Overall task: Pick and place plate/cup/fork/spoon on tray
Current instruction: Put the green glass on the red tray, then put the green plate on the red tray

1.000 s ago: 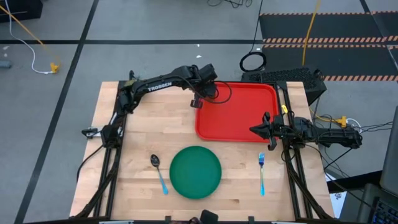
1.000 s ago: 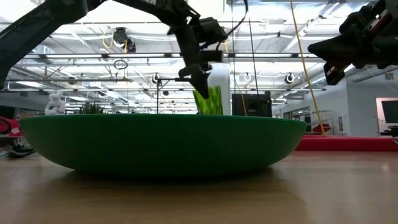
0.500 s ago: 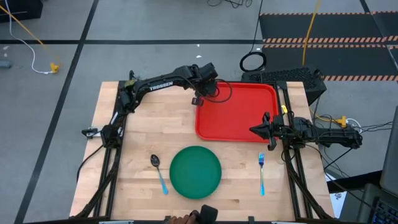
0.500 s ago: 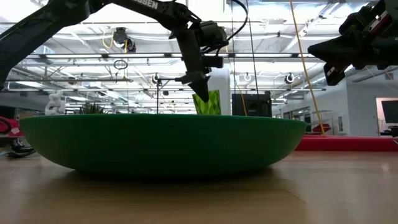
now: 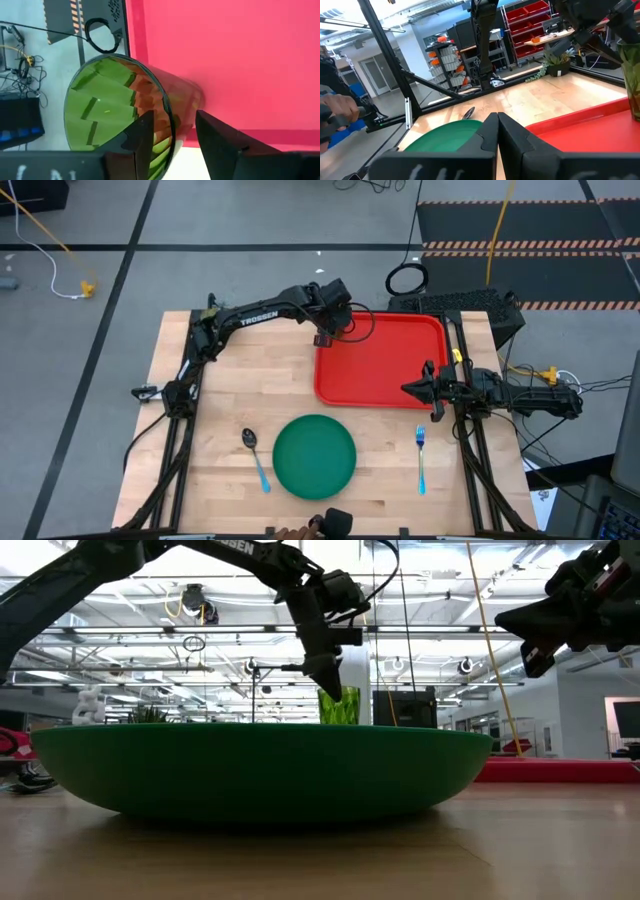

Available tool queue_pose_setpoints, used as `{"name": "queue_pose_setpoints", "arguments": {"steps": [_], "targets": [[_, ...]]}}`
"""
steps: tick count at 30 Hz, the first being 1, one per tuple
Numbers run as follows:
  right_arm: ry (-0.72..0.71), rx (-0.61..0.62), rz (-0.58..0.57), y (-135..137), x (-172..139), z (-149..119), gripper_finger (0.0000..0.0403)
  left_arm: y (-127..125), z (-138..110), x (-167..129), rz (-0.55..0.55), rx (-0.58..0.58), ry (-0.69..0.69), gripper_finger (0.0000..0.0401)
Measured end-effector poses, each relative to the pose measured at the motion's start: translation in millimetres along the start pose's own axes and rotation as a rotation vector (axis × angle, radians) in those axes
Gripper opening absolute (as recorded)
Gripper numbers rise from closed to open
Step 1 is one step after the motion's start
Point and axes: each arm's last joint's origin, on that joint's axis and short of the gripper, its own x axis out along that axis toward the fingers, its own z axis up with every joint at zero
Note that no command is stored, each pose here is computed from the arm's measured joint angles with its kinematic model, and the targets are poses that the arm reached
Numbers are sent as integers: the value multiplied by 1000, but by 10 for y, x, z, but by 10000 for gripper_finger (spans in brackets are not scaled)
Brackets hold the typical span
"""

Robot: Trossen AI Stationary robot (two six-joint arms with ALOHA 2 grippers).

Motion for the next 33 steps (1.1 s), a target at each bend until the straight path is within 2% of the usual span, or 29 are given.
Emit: {"name": "queue_pose_setpoints", "arguments": {"steps": [4,10,18,24,28,33], "targets": [[0,22,1,0,0,0,0,7,13,-66,16,-12,-5,149],[-1,47,1,1,0,1,0,-22,98,-318,83,-37,-23,150],[-16,95,39,18,-1,24,0,-206,224,-869,64,-201,-98,150],[20,106,55,22,16,-2,0,-625,326,-1314,-33,-246,-89,150],[70,109,67,41,47,-42,0,-1050,506,-1494,-83,-201,-111,149],[166,102,87,82,113,-118,0,-1543,708,-1650,-66,-110,-149,149]]}}
